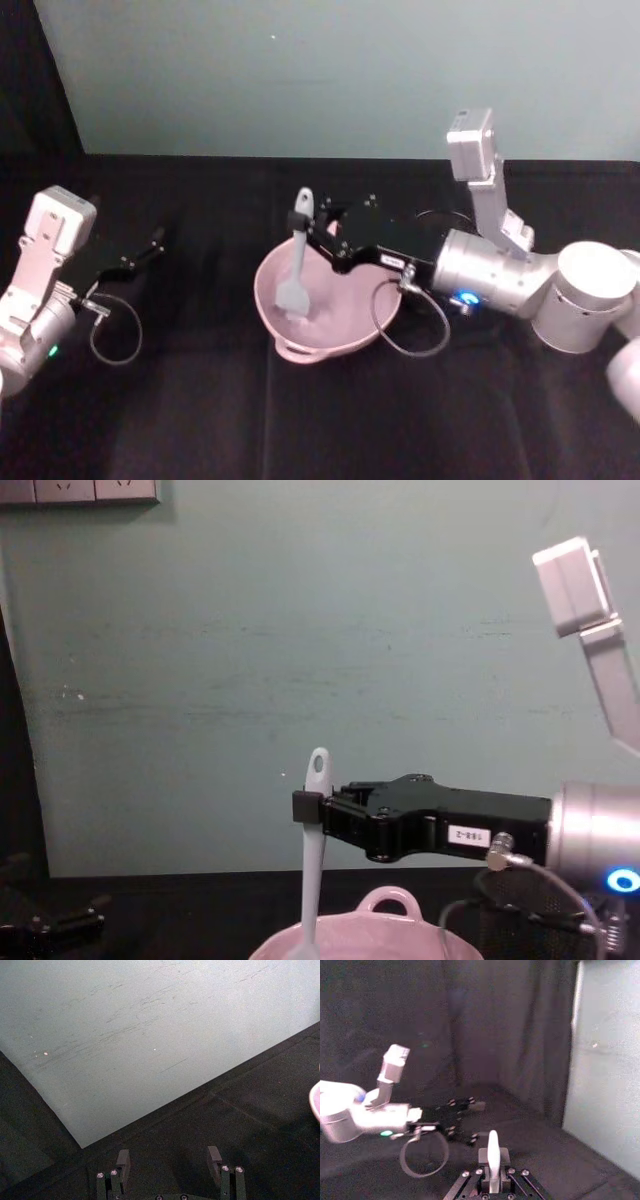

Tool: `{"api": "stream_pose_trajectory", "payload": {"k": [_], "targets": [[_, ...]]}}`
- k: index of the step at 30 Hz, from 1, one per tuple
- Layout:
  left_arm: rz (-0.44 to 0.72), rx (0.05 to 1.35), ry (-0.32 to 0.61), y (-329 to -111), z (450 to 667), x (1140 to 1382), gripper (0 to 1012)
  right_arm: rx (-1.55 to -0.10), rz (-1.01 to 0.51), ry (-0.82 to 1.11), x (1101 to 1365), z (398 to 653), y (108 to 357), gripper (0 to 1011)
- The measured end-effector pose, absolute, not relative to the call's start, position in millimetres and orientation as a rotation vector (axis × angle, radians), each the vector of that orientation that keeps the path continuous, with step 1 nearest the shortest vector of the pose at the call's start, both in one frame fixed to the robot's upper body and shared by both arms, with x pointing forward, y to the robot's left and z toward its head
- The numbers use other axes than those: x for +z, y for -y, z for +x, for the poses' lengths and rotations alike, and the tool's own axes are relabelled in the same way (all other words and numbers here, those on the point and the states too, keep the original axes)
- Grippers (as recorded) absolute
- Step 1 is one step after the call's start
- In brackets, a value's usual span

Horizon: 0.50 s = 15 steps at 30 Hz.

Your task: Use the one hand to pick up the spoon and stir the clear water in the bowl.

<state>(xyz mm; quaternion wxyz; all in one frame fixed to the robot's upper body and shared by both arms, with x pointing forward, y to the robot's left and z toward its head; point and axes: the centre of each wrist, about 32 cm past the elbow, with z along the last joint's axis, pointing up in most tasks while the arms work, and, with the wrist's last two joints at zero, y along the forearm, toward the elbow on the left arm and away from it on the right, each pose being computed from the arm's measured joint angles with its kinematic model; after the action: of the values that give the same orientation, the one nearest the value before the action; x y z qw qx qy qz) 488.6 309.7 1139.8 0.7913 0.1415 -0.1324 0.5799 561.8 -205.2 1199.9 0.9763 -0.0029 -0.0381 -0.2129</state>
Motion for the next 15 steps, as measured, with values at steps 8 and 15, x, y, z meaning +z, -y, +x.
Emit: {"api": "stream_pose_trajectory", "payload": {"k": [8, 15], "targets": [[0.305, 1.248, 0.285, -310, 489, 1140, 1011, -0.555, 0.015, 0.161, 1187, 576, 203, 114], [0.304, 1.248, 0.285, -310, 489, 1140, 1011, -0.601, -0.022, 0.228, 1192, 577, 222, 116]]}}
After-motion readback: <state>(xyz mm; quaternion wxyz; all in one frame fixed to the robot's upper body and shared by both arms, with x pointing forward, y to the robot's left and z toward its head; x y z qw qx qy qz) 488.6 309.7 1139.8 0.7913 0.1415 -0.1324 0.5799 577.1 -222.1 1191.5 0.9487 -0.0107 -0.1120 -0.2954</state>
